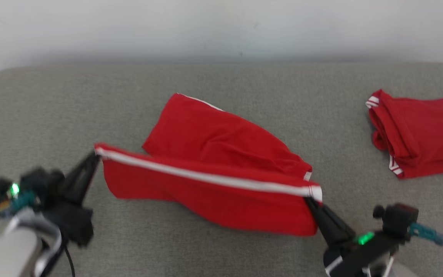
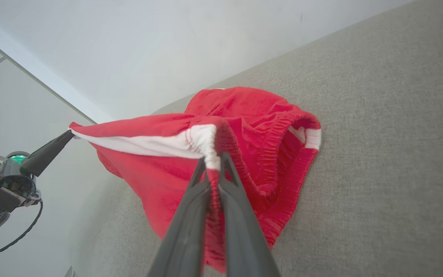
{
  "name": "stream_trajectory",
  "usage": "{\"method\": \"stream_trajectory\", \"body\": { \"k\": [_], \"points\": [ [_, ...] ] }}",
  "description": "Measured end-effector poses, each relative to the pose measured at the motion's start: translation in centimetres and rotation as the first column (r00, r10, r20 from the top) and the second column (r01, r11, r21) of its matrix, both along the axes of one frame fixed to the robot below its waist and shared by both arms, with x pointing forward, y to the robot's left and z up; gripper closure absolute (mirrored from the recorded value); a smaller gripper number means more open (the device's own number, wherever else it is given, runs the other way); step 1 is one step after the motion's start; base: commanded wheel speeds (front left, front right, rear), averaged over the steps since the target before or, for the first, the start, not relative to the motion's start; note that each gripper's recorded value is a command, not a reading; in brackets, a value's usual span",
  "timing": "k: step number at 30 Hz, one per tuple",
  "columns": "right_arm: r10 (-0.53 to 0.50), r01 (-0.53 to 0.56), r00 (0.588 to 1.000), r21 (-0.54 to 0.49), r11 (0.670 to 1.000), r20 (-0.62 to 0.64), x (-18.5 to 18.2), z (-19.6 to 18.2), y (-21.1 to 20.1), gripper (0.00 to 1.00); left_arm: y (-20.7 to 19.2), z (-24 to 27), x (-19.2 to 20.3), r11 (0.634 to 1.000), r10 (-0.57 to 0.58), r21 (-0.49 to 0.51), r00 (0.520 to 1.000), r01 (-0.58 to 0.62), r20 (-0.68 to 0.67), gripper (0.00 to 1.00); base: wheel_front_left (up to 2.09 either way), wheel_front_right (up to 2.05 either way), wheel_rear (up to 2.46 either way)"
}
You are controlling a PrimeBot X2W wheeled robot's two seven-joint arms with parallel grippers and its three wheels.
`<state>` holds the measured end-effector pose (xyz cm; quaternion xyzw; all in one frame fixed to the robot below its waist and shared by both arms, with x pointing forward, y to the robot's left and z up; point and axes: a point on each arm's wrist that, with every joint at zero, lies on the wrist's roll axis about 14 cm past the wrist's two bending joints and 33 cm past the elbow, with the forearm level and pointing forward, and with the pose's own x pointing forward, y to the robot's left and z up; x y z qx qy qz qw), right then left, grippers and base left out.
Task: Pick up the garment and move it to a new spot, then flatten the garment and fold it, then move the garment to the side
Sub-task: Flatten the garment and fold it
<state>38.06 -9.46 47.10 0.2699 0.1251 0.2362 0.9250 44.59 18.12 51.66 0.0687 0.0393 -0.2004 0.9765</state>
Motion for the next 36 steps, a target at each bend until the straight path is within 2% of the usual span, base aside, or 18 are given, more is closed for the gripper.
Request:
{"method": "stream_trajectory", "body": {
  "k": [7, 13, 17, 24, 36],
  "points": [
    [-0.075, 0.076, 0.997, -0.003, 0.997, 0.027, 5.1, 0.1, -0.2, 1.0, -1.1, 0.0, 7.0, 0.989, -0.049, 0.137, 0.997, 0.057, -0.06, 1.0, 0.0, 0.0, 0.0],
    [-0.115, 0.115, 0.993, -0.013, 0.993, 0.013, 7.2, -1.0, -0.5, 1.0, -3.2, -2.4, 9.8, 0.977, -0.097, 0.176, 0.984, 0.123, -0.15, 1.0, 0.0, 0.0, 0.0],
    [-0.138, 0.139, 0.99, -0.016, 0.99, 0.01, 8.4, -1.6, -0.8, 1.0, -4.1, -2.7, 12.4, 0.968, -0.119, 0.2, 0.98, 0.15, -0.161, 1.0, 0.0, 0.0, 0.0],
    [-0.176, 0.175, 0.984, -0.037, 0.984, -0.03, 9.2, -3.5, -1.8, 1.0, -5.8, -4.9, 15.1, 0.948, -0.155, 0.241, 0.964, 0.206, -0.217, 1.0, 0.0, 0.0, 0.0],
    [-0.177, 0.176, 0.983, -0.047, 0.983, -0.041, 9.5, -4.1, -1.4, 1.0, -7.8, -7.5, 17.3, 0.944, -0.186, 0.223, 0.95, 0.244, -0.251, 1.0, 0.0, 0.0, 0.0]
  ]
}}
